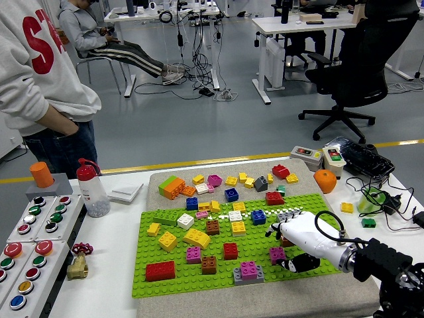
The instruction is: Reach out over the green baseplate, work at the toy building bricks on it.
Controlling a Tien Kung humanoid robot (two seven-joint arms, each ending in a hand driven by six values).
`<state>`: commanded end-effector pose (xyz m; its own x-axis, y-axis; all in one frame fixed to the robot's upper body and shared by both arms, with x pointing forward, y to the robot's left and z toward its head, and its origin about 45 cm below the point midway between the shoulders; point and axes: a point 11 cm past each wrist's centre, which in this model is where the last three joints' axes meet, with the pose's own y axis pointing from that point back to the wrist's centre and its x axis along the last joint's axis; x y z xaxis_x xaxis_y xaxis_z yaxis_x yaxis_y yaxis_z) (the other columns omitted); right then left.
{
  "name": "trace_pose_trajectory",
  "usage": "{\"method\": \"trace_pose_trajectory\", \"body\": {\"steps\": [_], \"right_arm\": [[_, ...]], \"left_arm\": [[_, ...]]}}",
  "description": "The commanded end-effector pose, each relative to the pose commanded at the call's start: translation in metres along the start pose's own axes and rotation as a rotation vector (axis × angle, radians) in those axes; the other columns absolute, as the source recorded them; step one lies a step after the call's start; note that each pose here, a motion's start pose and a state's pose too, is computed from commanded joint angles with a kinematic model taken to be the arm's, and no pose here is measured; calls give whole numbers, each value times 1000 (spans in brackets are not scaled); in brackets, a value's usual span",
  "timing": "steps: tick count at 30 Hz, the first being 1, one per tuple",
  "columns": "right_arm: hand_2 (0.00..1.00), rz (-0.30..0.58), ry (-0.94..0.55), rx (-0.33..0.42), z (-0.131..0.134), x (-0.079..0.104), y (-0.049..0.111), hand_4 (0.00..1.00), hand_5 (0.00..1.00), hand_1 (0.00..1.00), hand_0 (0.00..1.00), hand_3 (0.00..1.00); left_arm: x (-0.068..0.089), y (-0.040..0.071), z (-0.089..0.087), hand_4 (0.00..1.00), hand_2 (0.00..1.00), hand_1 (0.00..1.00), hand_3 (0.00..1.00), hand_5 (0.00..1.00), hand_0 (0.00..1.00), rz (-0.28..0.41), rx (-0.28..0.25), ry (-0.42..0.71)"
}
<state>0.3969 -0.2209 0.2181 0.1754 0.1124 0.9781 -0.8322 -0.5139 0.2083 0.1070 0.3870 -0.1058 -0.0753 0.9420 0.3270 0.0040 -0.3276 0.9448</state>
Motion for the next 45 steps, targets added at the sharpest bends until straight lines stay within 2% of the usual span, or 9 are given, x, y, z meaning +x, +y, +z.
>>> {"method": "trace_pose_trajectory", "body": {"steps": [4, 5, 10, 11, 45], "right_arm": [[545, -11, 17, -5, -1, -3, -1, 698, 280, 548, 603, 703], [493, -15, 24, -9, -1, -4, -2, 699, 287, 501, 624, 729], [493, -27, 55, -23, 0, -8, -3, 699, 287, 501, 624, 729], [465, -28, 59, -25, 0, -8, -3, 705, 292, 474, 640, 735], [432, -68, 96, -62, 4, -12, -14, 716, 368, 429, 669, 667]], "left_arm": [[0, 0, -1, 364, 624, 615, 458, 998, 662, 0, 0, 0], [0, 0, -1, 364, 624, 616, 458, 998, 661, 0, 0, 0], [0, -1, -2, 364, 624, 616, 458, 998, 661, 0, 2, 1], [0, -1, -2, 362, 624, 615, 457, 998, 662, 0, 3, 0], [4, 0, 2, 363, 623, 614, 451, 998, 661, 6, -3, 1]]}}
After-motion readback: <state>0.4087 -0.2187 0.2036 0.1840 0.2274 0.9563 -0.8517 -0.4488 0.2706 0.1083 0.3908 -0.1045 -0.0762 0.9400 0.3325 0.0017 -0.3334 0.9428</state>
